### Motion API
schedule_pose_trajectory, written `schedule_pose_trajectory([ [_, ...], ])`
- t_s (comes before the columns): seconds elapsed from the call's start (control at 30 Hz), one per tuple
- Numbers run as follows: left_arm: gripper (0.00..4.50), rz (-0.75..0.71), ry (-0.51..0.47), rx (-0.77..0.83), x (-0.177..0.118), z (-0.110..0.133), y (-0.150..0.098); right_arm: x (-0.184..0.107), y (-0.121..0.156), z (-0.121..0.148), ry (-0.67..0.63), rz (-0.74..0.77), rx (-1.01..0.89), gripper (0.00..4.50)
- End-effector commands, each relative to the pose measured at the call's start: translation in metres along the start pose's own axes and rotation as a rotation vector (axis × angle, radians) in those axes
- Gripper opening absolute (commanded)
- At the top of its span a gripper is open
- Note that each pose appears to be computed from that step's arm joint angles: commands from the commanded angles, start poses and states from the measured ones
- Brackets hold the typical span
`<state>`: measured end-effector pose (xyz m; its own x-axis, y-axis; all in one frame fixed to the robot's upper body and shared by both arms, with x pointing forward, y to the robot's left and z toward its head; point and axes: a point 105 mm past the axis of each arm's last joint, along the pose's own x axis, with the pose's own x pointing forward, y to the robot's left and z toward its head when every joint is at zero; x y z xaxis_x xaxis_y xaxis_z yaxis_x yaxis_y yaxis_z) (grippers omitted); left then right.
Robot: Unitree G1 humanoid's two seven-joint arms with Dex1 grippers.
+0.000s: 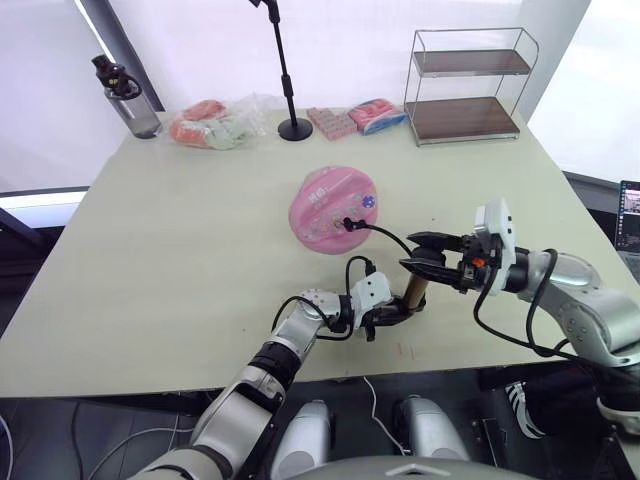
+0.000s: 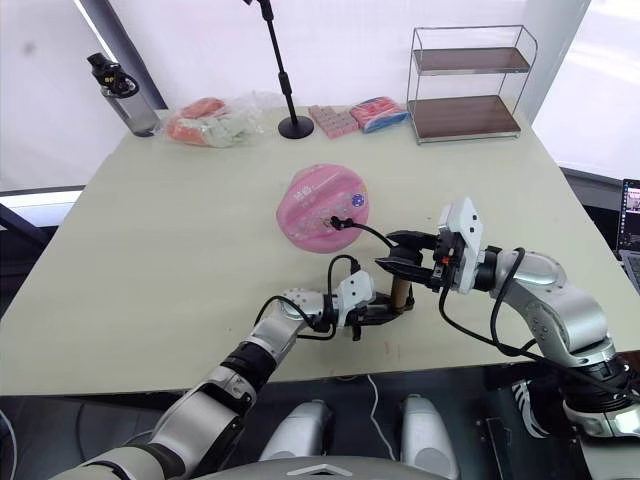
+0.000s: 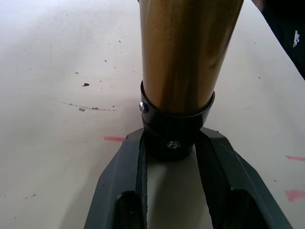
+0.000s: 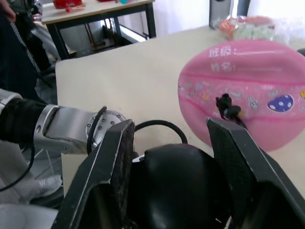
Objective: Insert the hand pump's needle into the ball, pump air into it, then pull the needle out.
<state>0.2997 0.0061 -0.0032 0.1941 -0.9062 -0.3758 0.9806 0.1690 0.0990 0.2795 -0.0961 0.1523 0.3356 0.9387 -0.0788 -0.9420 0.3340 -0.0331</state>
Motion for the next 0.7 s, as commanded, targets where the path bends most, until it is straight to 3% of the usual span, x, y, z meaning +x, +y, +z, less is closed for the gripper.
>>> schedule_pose_trajectory([
  [0.03, 1.09, -0.055, 0.141, -0.099, -0.004, -0.043, -0.021, -0.001, 0.003, -0.047, 0.140, -0.010, 0.099, 2.01],
  [0.7, 1.09, -0.058, 0.144, -0.097, -0.005, -0.042, -0.020, -0.004, 0.010, -0.097, 0.199, -0.052, 0.218, 2.01],
])
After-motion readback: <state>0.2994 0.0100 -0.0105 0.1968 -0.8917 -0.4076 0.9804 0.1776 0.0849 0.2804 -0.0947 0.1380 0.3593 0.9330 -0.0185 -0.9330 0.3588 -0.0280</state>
